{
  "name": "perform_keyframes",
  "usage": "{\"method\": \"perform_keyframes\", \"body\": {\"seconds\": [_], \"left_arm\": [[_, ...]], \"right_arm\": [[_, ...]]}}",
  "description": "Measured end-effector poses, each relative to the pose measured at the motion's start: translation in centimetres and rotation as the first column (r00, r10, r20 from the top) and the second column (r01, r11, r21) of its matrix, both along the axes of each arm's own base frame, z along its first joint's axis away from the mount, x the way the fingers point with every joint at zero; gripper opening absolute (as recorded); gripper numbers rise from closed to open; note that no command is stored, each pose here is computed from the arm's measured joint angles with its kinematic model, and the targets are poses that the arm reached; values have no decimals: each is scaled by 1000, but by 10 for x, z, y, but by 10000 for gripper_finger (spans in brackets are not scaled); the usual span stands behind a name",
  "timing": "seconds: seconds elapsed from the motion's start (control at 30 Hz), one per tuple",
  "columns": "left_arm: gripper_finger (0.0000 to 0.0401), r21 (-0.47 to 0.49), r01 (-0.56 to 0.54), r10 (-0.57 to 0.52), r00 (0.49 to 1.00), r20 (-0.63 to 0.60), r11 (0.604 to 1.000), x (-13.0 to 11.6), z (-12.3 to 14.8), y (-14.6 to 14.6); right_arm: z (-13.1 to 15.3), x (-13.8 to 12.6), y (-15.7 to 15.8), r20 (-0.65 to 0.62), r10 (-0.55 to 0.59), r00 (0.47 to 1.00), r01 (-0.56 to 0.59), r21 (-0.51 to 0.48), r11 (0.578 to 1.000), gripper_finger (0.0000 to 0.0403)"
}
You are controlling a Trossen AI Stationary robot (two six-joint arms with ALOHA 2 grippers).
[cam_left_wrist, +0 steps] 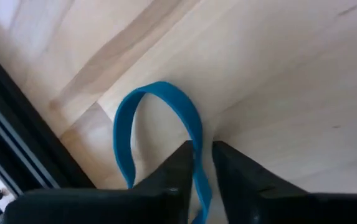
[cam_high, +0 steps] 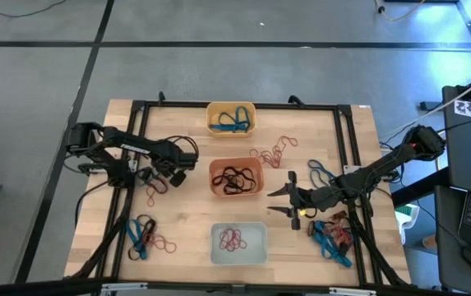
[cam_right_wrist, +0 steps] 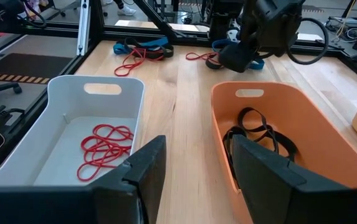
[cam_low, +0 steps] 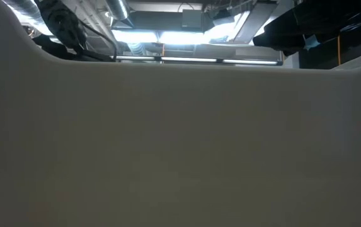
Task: Sort rubber bands into baskets
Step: Put the blue rubber band in the yellow bin
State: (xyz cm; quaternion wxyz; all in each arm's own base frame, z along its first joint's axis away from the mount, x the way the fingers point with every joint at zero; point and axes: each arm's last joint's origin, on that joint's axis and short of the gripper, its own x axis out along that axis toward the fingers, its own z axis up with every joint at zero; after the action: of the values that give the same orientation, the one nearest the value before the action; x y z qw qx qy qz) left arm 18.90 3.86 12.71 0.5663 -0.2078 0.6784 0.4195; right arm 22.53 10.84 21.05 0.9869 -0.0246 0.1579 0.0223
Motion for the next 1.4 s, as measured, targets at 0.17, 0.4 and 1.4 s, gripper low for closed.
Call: {"method": "perform_keyframes", "body": {"seconds": [0.17,0.4,1.4], "left_arm": [[7,-9,29,-29,1000,1,1000,2,1,0],[14,40,74,-77,995,70,996,11,18,2],[15,428,100,-386,645,659,898,15,159,-12]], "right_arm": [[0,0,0,-1,0,1000,0,0,1000,182],[0,0,0,0,1,1000,-1,-2,1000,182],[0,0,0,-1,-6,1000,6,-6,1000,182]]}}
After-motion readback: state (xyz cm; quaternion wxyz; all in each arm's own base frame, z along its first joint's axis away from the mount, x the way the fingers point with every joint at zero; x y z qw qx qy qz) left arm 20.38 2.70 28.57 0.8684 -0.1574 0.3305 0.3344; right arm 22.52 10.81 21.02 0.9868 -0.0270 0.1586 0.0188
